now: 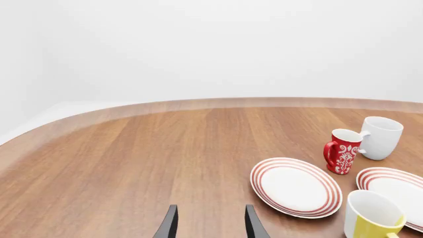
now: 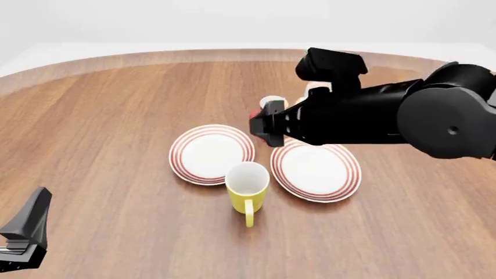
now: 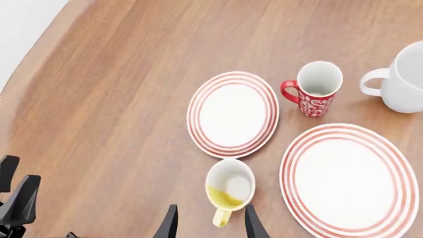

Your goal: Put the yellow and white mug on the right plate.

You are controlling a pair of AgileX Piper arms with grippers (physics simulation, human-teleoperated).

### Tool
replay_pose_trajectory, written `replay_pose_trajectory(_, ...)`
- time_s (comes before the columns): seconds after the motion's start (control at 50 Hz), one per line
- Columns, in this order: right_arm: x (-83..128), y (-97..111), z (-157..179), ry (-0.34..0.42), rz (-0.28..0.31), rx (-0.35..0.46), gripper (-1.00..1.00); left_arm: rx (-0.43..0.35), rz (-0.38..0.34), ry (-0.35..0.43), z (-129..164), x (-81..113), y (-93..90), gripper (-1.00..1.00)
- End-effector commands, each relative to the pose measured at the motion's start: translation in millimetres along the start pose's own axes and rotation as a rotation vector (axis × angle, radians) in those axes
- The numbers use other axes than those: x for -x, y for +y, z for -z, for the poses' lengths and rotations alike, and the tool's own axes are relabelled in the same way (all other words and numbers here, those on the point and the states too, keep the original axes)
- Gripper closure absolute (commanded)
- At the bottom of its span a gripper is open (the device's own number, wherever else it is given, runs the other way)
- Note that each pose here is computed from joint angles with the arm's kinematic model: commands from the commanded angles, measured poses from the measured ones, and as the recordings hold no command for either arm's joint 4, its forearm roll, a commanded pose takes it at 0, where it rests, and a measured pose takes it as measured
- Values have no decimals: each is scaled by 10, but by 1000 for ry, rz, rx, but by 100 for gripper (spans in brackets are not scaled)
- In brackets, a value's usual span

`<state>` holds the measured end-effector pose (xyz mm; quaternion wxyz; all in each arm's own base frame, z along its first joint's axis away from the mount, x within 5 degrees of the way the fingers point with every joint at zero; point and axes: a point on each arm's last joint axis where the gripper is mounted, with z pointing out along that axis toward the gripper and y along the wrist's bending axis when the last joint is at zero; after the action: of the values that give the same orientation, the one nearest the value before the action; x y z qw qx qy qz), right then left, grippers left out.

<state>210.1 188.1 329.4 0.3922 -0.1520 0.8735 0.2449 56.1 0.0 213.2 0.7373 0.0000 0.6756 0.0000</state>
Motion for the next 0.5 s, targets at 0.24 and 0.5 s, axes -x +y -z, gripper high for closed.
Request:
replay_pose_trajectory(0.24, -201, -138, -306, 25, -38, -26, -100, 0, 0, 0, 0, 0, 0, -100)
replay_pose_trajectory(0.5, -393, -184, -423, 47, -63, -28, -100, 0, 0, 0, 0, 0, 0, -100)
